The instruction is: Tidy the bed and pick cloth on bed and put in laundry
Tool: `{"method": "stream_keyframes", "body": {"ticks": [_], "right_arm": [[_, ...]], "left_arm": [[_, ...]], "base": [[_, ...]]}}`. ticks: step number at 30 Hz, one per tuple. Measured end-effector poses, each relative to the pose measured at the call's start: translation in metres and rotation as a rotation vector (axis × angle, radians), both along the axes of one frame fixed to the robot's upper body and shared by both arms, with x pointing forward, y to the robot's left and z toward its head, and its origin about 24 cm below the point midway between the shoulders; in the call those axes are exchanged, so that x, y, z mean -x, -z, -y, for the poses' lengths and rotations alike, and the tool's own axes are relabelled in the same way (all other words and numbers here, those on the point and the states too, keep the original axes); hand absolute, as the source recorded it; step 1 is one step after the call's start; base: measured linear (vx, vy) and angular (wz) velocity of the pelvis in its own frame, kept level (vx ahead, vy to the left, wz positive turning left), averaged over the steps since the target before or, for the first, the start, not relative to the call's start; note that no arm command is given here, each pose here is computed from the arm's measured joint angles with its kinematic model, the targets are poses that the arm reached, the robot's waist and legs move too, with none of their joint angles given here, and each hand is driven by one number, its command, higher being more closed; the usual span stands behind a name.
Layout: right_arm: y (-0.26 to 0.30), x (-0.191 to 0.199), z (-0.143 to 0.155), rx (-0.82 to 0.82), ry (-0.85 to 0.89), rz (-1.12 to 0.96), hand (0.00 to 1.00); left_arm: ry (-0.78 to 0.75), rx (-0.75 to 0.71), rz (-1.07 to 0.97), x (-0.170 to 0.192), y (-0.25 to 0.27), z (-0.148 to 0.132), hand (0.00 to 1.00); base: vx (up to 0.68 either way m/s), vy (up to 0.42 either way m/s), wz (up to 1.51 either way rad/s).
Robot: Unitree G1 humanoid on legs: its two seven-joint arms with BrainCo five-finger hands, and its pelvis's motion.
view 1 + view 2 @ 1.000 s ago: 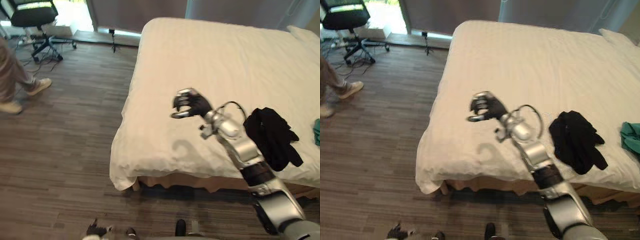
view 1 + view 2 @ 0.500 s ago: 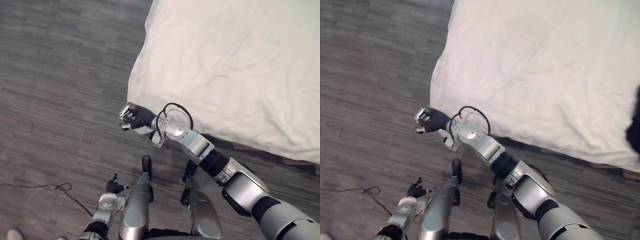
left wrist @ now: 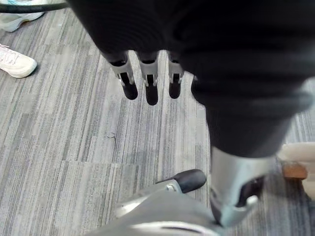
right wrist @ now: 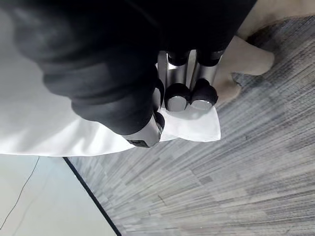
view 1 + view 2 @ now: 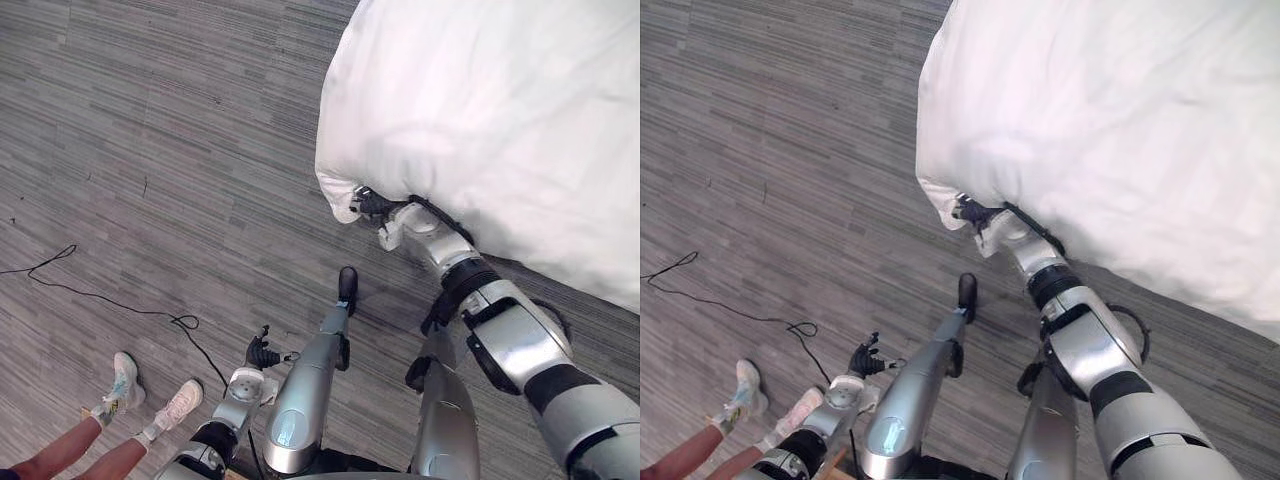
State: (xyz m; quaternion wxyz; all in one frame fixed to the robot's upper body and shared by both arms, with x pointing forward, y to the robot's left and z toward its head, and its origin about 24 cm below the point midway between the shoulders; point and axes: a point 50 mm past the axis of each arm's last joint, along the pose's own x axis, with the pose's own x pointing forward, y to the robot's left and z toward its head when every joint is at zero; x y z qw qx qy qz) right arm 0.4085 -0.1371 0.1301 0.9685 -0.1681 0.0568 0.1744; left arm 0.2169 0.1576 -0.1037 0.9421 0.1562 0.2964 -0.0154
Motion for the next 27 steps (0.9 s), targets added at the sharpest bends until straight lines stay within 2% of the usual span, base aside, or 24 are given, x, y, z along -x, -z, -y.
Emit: {"method": "stream_keyframes", "body": {"ticks": [1, 4, 6, 9, 11, 12, 14, 17, 21, 27], "right_arm": [[0.002, 0.001, 0.005, -0.002, -0.001, -0.008, 1.0], [0.023, 0.014, 0.046, 0.012, 0.011, -0.057, 1.0], [0.028, 0.024, 0.053, -0.007, -0.023, -0.047, 1.0], [0.032, 0.057, 0.018, -0.138, -0.262, 0.032, 1.0], [0.032, 0.088, -0.02, -0.233, -0.465, 0.071, 1.0], [0.03, 0.104, -0.036, -0.256, -0.559, 0.081, 1.0], [0.014, 0.158, -0.086, -0.419, -0.867, 0.117, 1.0], [-0.006, 0.187, -0.109, -0.577, -1.052, 0.163, 1.0], [-0.025, 0.185, -0.115, -0.707, -1.091, 0.18, 1.0], [-0.026, 0.182, -0.115, -0.819, -1.087, 0.077, 1.0]], "left_arm": [[-0.007, 0.005, 0.004, 0.003, 0.001, -0.001, 0.0], [-0.05, 0.016, 0.002, 0.016, 0.004, -0.013, 0.0], [-0.069, 0.014, -0.005, 0.019, 0.005, -0.021, 0.0], [-0.145, -0.006, -0.081, 0.032, 0.011, -0.048, 0.0], [-0.159, -0.027, -0.134, 0.039, 0.015, -0.061, 0.0], [-0.165, -0.032, -0.153, 0.043, 0.017, -0.064, 0.0], [-0.173, -0.037, -0.212, 0.051, 0.024, -0.067, 0.0], [-0.142, -0.035, -0.222, 0.049, 0.026, -0.057, 0.0], [-0.09, -0.036, -0.265, 0.054, 0.033, -0.042, 0.0], [-0.067, -0.045, -0.375, 0.076, 0.043, -0.043, 0.0]], "base": [[-0.06, 0.07, -0.18], [-0.04, 0.077, -0.16], [-0.01, 0.06, -0.38], [0.03, 0.013, -0.73], [0.07, -0.048, -0.8], [0.08, -0.073, -0.82], [0.12, -0.116, -0.67], [0.1, -0.089, -0.13], [0.06, -0.036, -0.03], [-0.01, -0.006, -0.04]]}}
